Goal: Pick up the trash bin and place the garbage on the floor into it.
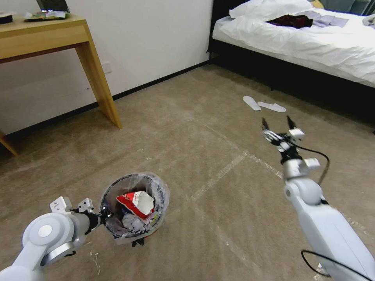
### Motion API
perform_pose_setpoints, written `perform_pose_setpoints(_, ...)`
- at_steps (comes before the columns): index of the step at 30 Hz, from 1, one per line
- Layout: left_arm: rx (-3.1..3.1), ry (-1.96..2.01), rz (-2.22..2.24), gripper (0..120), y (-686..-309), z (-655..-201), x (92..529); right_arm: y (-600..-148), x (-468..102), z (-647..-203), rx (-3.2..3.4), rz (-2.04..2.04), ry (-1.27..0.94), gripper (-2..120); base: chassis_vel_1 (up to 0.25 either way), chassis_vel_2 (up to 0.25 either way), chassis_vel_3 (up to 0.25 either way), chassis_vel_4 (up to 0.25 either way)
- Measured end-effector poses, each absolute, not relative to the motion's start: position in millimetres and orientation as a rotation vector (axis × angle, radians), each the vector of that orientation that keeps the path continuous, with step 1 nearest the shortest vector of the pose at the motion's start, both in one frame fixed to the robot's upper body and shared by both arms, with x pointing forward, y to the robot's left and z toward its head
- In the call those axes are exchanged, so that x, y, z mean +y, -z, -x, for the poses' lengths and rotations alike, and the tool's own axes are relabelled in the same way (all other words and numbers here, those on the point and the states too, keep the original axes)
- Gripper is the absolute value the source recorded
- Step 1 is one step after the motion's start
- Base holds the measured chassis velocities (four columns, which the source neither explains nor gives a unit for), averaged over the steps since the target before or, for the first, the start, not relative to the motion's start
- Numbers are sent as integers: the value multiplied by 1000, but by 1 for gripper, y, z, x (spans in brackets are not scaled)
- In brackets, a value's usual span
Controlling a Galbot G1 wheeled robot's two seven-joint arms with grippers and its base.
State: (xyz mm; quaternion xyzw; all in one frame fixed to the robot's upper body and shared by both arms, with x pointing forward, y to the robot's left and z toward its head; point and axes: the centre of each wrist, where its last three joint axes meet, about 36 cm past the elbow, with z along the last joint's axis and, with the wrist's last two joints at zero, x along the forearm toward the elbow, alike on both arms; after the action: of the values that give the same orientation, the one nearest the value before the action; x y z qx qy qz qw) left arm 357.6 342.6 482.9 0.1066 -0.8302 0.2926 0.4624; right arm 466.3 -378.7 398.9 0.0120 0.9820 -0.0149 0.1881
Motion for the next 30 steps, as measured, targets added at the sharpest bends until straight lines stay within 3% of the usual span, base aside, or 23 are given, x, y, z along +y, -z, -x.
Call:
perform_pose_setpoints(12,-2048,-713,-257,0,-489,-356,342,-381,-362,-393,2744,-212,51,100,0,0,0,0)
perform_pose_setpoints(30,-2073,-720,-264,0,-499,-346,345,-373,-356,-353,2711,-258,94,100,0,0,0,0)
